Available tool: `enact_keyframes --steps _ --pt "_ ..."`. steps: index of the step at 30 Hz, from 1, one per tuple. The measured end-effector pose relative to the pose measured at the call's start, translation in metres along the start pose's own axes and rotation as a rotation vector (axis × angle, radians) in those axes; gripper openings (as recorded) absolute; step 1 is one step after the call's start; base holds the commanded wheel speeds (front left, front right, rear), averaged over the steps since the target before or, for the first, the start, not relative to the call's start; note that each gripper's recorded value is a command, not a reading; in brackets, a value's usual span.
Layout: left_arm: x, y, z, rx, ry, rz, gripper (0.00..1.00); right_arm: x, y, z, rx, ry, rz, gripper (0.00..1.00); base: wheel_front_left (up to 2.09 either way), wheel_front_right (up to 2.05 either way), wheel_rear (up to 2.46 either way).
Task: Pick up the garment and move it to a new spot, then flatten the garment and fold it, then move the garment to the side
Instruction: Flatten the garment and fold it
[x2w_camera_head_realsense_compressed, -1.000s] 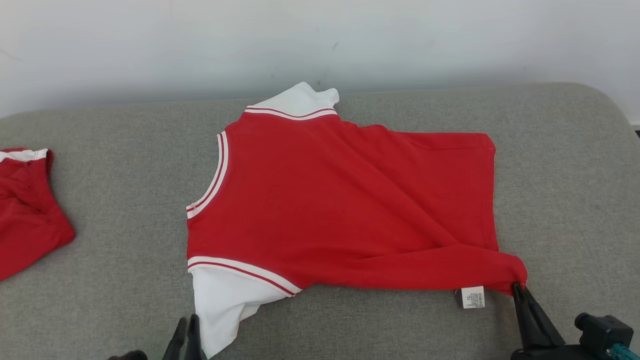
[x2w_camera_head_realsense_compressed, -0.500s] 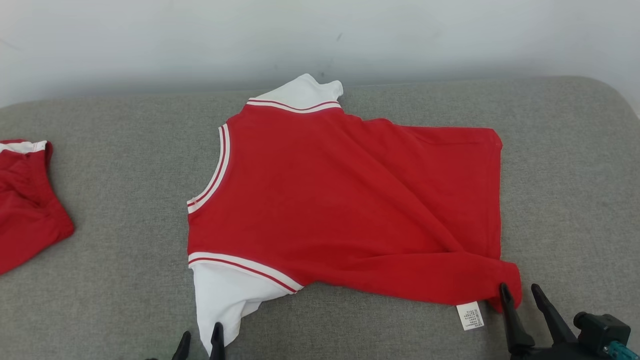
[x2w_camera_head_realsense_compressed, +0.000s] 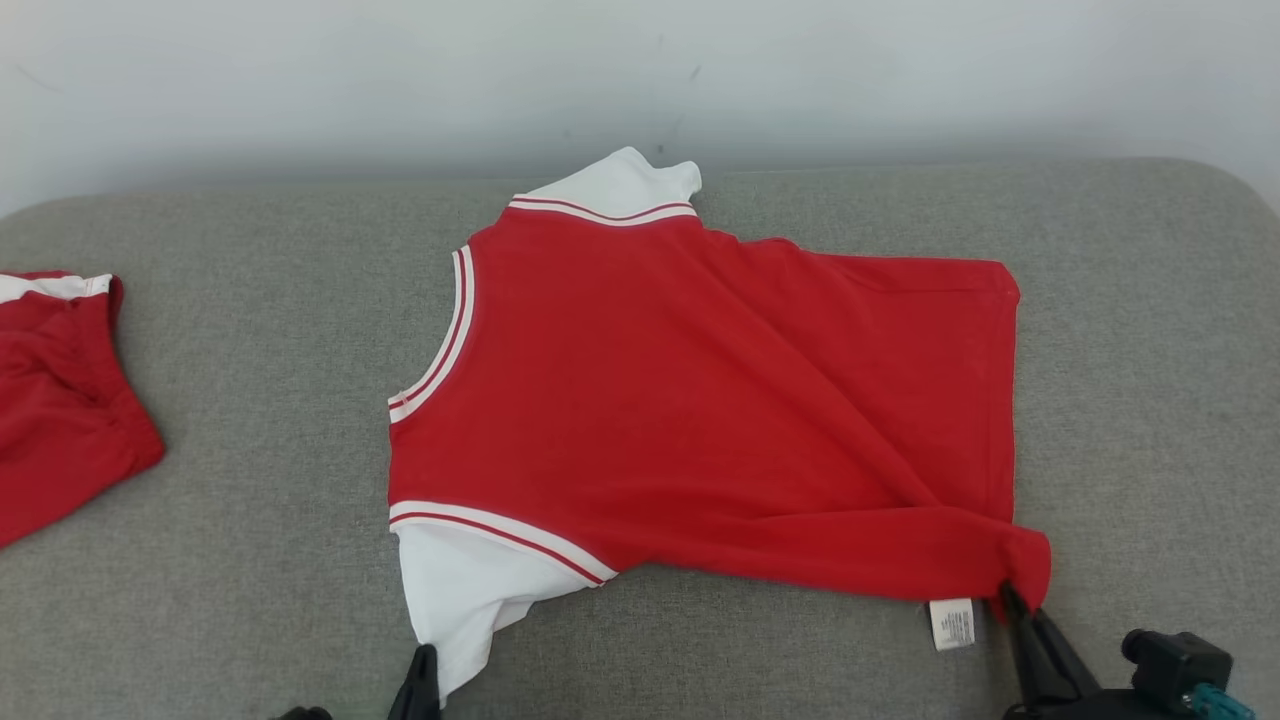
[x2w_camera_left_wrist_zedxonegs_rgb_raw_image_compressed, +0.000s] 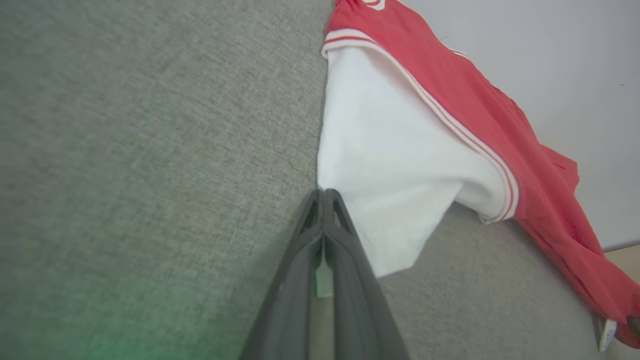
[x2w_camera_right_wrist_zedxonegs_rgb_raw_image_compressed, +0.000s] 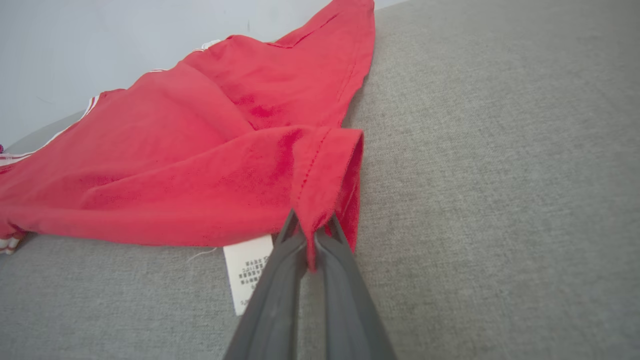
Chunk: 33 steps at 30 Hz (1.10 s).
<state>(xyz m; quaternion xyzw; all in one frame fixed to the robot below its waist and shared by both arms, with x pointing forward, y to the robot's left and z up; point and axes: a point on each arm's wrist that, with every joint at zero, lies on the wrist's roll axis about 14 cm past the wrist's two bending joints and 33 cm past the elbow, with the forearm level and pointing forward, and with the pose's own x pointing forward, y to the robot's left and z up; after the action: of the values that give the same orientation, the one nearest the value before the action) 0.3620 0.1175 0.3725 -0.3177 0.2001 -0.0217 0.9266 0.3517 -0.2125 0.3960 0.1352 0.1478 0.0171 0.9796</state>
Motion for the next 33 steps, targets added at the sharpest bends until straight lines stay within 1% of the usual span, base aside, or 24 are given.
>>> enact_keyframes --steps 4,10,14,19,25,29,30,31,32,33 --pt "-0.002 -0.004 -0.006 -0.010 0.005 -0.013 0.00 -0.001 -0.005 0.013 0.000 -0.039 -0.010 0.00 0.00 0.00 0.00" --pt "-0.014 0.003 -0.003 0.006 -0.016 -0.009 0.00 -0.013 -0.005 0.015 0.007 -0.059 -0.013 0.00 0.00 0.00 0.00" --pt "-0.022 0.000 0.014 0.013 -0.077 -0.029 0.00 -0.020 0.002 0.021 0.006 -0.083 0.011 0.00 0.00 0.00 0.00" --pt "-0.031 -0.012 0.031 0.028 -0.143 -0.063 0.00 -0.026 0.004 0.026 -0.007 -0.100 0.029 0.00 0.00 0.00 0.00" --pt "-0.033 -0.010 0.017 0.079 -0.084 -0.054 0.00 -0.027 0.005 0.022 -0.015 -0.084 0.037 0.00 0.00 0.00 0.00" --pt "-0.035 0.001 0.000 0.097 -0.017 -0.023 0.00 -0.028 0.005 0.013 -0.013 -0.057 0.036 0.00 0.00 0.00 0.00" --pt "-0.035 0.003 -0.001 0.099 -0.014 -0.015 0.31 -0.028 0.006 0.013 -0.012 -0.055 0.037 0.00 0.00 0.00 0.00" --pt "-0.034 0.005 -0.002 0.099 -0.010 -0.007 0.96 -0.027 0.006 0.013 -0.012 -0.056 0.038 0.00 0.00 0.00 0.00" --pt "-0.035 0.007 -0.004 0.099 -0.005 -0.002 1.00 -0.026 0.006 0.013 -0.013 -0.056 0.038 0.00 0.00 0.00 0.00" --pt "-0.034 0.007 -0.005 0.097 -0.006 0.001 1.00 -0.026 0.006 0.014 -0.012 -0.056 0.039 0.00 0.00 0.00 0.00"
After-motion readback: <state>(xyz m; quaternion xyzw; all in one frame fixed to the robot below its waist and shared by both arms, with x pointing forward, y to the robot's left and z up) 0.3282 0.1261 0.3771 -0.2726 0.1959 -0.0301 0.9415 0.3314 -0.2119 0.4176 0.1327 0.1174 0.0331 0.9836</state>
